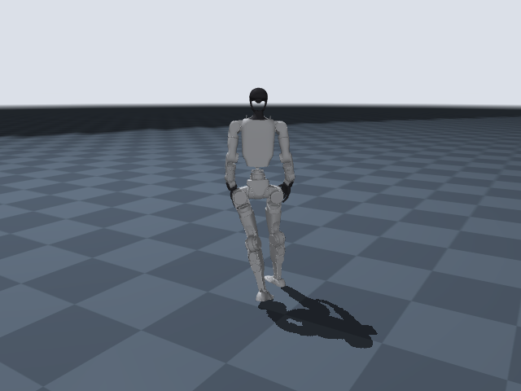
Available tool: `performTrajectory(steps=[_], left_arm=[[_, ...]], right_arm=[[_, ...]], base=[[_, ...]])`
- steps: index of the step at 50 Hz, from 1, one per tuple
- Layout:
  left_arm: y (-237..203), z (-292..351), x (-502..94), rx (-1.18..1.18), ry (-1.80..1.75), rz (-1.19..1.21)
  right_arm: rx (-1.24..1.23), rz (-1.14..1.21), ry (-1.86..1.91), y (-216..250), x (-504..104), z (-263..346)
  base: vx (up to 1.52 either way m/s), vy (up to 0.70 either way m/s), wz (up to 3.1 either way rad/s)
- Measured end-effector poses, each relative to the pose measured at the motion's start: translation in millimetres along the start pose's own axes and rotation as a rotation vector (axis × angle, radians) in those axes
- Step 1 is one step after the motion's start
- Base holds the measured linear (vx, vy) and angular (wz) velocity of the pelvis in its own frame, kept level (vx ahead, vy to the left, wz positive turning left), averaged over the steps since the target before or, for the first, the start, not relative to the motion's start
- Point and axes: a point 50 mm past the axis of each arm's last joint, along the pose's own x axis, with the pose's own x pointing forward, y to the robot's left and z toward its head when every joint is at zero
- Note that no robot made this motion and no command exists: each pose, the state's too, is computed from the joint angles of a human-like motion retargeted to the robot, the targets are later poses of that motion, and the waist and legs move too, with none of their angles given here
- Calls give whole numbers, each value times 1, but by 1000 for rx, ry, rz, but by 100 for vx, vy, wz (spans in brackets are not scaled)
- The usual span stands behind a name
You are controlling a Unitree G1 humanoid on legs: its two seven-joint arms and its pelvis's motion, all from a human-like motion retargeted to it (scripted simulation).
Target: Walk run
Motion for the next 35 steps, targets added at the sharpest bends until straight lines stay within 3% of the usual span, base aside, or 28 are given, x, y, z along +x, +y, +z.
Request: performTrajectory(steps=[8, 17, 28, 35], left_arm=[[15, 25, 3, 164, -24, 57], [43, 31, -16, 273, -107, 461], [44, 36, -17, 229, -100, 530], [48, 35, -11, 108, -105, 435]], right_arm=[[150, -24, 76, -3, -2, -12], [49, 155, 74, 16, -4, -11], [98, 189, 96, 30, -5, -15], [26, 181, 65, 30, -2, -6]], base=[[66, 13, 239], [57, -19, 104], [82, 0, 67], [114, 5, 84]])
